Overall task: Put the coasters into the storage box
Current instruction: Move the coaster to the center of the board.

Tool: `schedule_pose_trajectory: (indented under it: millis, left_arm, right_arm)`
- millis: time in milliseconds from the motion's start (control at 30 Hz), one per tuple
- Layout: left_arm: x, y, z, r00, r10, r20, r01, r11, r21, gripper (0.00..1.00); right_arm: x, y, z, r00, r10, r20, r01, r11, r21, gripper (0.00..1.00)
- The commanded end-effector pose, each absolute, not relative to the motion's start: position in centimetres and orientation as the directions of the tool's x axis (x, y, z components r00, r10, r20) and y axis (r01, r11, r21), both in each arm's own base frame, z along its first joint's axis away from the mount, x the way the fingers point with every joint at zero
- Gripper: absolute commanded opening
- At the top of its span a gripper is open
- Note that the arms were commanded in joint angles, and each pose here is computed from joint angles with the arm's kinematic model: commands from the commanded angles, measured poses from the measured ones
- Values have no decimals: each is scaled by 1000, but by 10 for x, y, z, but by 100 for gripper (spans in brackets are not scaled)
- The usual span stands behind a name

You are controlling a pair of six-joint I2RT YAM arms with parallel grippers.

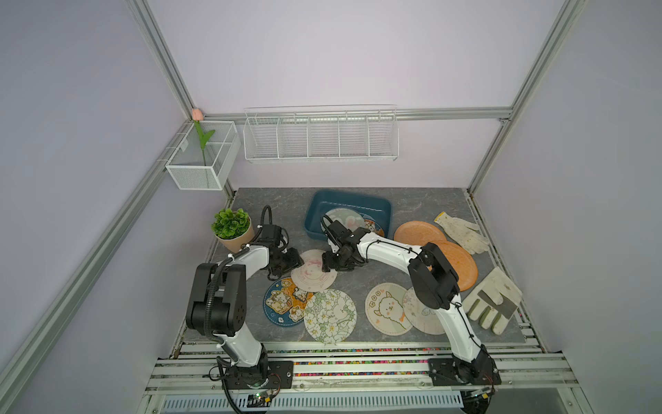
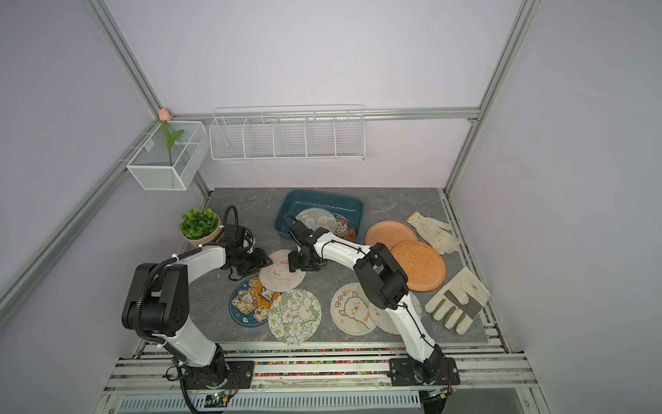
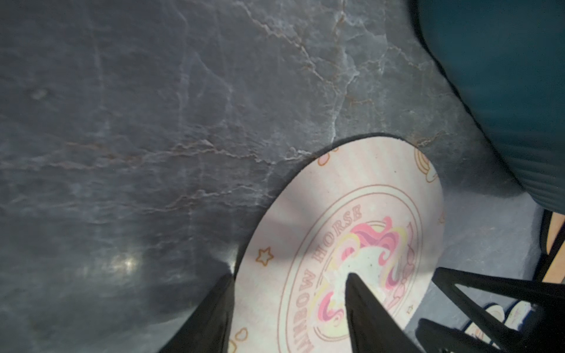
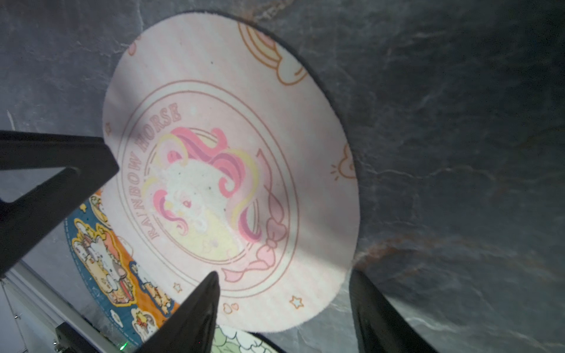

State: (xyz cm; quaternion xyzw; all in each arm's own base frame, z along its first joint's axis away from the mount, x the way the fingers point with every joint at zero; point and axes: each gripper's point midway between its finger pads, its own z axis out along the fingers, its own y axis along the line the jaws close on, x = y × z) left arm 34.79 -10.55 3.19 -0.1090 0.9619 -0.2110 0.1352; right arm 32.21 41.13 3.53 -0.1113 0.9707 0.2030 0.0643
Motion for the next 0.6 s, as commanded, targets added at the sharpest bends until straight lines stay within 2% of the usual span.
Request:
schedule_pose_trajectory:
  millis: [0, 300, 567]
  left_arm:
    - [322, -107, 6, -963, -246, -107, -184, 897, -401, 58]
    - [322, -108, 6, -964, -243, -107, -181, 897, -402, 57]
    - [326, -115, 12, -964, -238, -120, -167, 890, -424, 42]
  right_arm:
    - [320, 416, 29, -975, -172, -141, -215, 888, 405, 68]
    - [320, 419, 23, -977, -170, -129, -209, 886, 414, 65]
    - [318, 417, 20, -978, -168, -121, -204, 887, 413, 66]
